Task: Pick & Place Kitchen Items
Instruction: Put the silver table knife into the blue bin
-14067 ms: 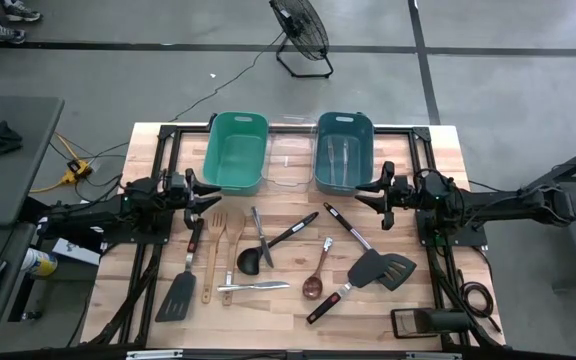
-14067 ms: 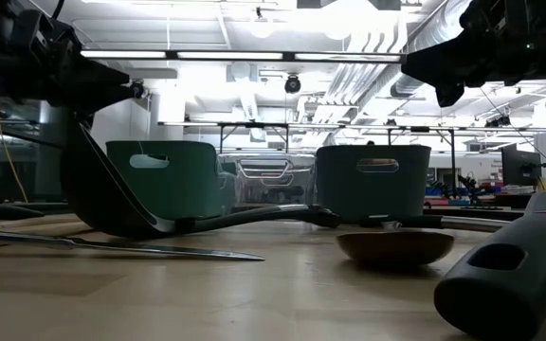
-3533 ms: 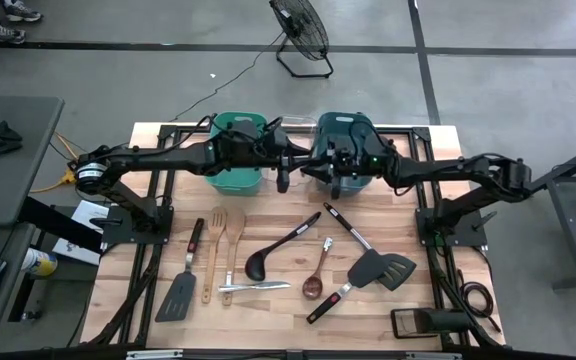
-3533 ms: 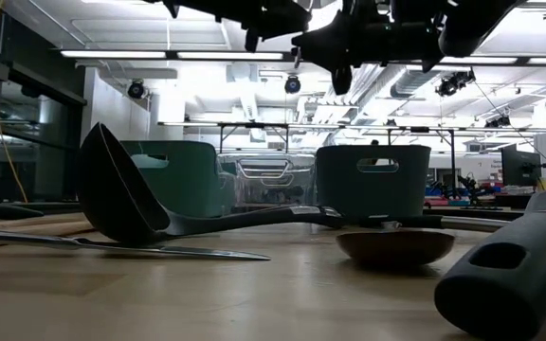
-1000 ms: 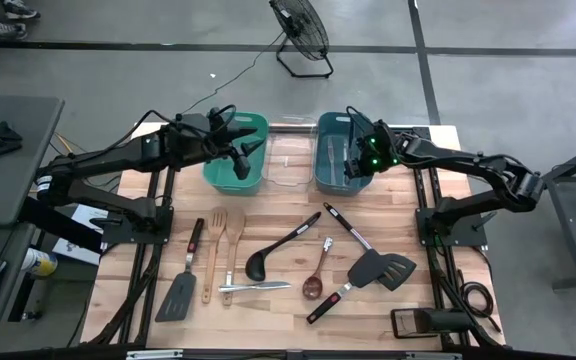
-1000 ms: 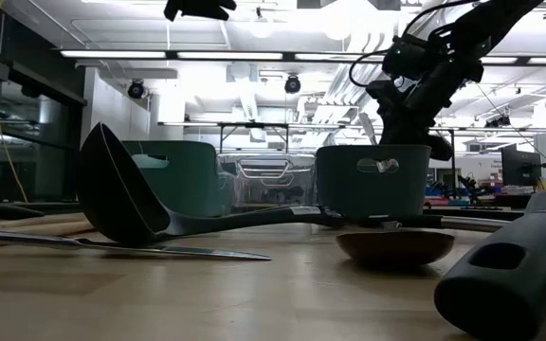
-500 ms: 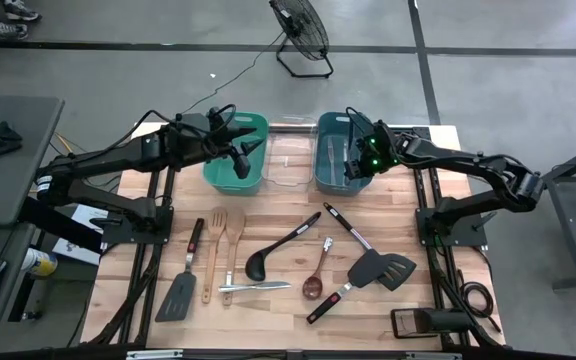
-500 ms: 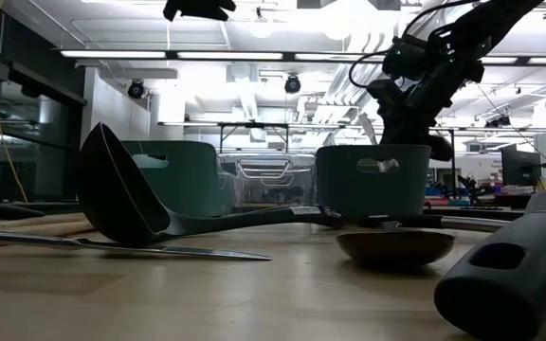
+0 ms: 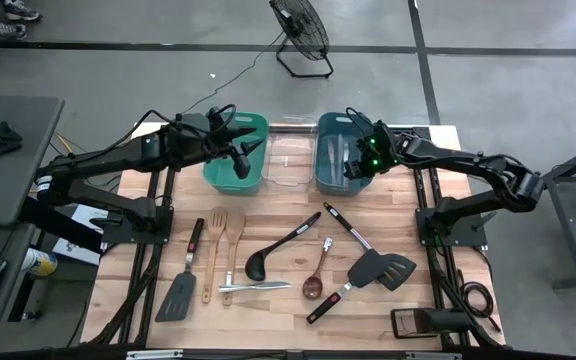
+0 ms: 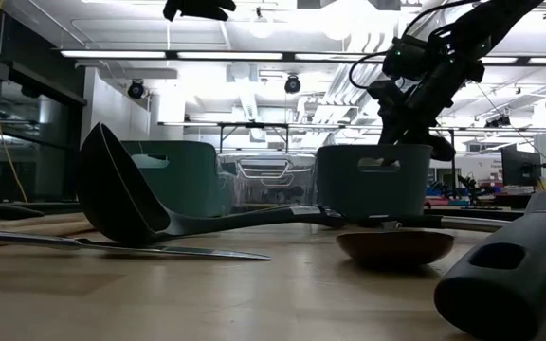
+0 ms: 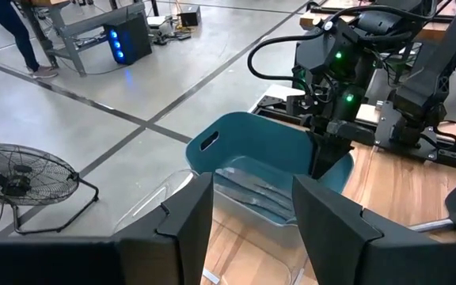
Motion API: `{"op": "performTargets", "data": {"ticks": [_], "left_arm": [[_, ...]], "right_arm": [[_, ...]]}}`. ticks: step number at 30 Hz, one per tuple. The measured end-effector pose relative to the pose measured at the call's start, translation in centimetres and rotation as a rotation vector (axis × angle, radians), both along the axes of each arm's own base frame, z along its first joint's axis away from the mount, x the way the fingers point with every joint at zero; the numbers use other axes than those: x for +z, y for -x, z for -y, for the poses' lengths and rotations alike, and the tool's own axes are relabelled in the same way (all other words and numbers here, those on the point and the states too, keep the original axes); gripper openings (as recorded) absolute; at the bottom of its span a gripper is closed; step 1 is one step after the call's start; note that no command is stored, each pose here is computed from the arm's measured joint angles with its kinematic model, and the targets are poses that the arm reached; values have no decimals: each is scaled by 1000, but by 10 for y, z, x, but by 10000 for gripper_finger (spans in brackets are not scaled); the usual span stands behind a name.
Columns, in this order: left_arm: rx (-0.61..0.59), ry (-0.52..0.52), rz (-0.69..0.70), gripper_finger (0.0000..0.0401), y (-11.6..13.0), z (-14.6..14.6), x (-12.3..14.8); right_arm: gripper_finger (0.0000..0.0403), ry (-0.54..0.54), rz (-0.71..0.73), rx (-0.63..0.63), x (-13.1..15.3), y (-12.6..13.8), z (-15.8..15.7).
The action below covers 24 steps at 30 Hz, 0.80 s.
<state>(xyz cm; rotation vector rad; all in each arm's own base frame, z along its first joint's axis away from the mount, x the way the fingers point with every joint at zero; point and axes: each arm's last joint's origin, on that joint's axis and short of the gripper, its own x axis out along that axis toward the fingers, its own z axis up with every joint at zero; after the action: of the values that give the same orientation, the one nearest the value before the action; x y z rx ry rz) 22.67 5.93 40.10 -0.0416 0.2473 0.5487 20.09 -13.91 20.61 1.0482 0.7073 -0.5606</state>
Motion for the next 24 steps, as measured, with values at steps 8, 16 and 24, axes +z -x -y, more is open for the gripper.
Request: {"op": "performTargets", "data": {"ticks": [8, 16, 24], "left_arm": [[0, 0, -1, 171, 0, 0, 0], [0, 2, -8, 171, 0, 0, -1], [-28, 27, -63, 171, 3, 2, -6]], "right_arm": [[88, -18, 72, 41, 6, 0, -1], [89, 64, 192, 134, 29, 6, -8], [89, 262, 263, 155, 58, 23, -19]]}}
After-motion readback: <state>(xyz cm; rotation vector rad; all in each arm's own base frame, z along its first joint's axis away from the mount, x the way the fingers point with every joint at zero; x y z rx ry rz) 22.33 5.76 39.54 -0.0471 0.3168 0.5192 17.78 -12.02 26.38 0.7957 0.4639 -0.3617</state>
